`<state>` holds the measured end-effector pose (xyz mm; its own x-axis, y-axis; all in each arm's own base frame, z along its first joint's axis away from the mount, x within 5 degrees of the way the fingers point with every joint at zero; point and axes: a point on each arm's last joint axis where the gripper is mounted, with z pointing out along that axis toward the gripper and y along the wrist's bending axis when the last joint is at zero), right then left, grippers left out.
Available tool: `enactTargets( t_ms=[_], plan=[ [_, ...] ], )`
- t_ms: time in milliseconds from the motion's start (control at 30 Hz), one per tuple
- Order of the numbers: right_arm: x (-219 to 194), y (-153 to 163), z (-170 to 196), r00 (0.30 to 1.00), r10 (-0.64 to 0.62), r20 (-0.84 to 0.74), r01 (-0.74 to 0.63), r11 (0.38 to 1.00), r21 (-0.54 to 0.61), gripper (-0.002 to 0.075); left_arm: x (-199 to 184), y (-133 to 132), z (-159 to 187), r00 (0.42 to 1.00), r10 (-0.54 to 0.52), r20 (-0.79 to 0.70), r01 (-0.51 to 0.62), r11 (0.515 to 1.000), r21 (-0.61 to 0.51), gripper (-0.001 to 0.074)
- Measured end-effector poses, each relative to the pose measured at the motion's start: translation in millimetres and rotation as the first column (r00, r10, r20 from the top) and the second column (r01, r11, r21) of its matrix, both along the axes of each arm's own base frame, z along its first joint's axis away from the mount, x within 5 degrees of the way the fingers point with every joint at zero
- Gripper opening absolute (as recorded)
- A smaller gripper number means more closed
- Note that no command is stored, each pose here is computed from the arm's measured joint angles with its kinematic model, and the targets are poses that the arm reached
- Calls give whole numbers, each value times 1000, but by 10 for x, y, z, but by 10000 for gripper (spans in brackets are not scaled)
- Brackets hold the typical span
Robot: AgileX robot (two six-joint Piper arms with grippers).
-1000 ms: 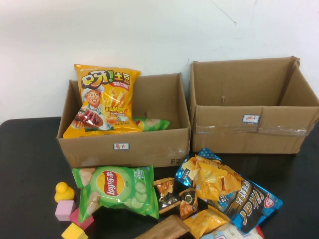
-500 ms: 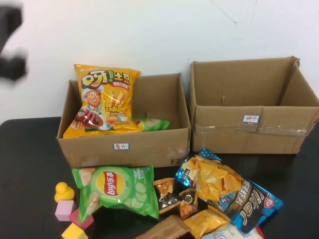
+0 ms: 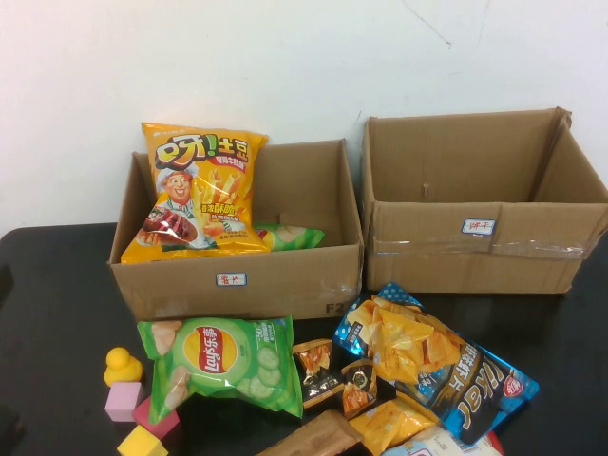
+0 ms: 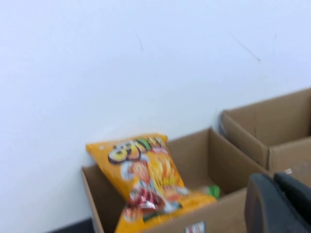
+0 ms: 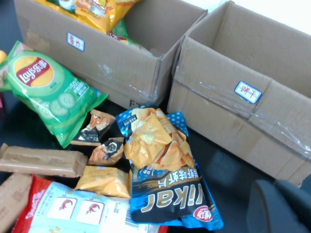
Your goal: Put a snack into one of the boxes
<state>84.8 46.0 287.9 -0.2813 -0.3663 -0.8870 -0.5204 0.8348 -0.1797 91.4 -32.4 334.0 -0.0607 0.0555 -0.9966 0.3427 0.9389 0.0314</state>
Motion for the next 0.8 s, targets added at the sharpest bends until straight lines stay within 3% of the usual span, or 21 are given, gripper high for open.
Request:
enactTargets(
  t_ms=[567, 700, 800],
  plan=[
    [-2, 4, 0, 1000, -4, -9, 5, 1000, 18, -1, -152, -107, -390, 938, -148, -314, 183, 979, 84, -1],
    [-2, 5, 2, 1000, -4, -9, 4, 1000, 21, -1, -251, -61, -524, 962, -134, -238, 155, 985, 73, -1],
    [-2, 5, 1, 1000, -4, -9, 4, 1000, 21, -1, -334, 55, -700, 998, -25, -63, 26, 1000, 11, -1]
  ],
)
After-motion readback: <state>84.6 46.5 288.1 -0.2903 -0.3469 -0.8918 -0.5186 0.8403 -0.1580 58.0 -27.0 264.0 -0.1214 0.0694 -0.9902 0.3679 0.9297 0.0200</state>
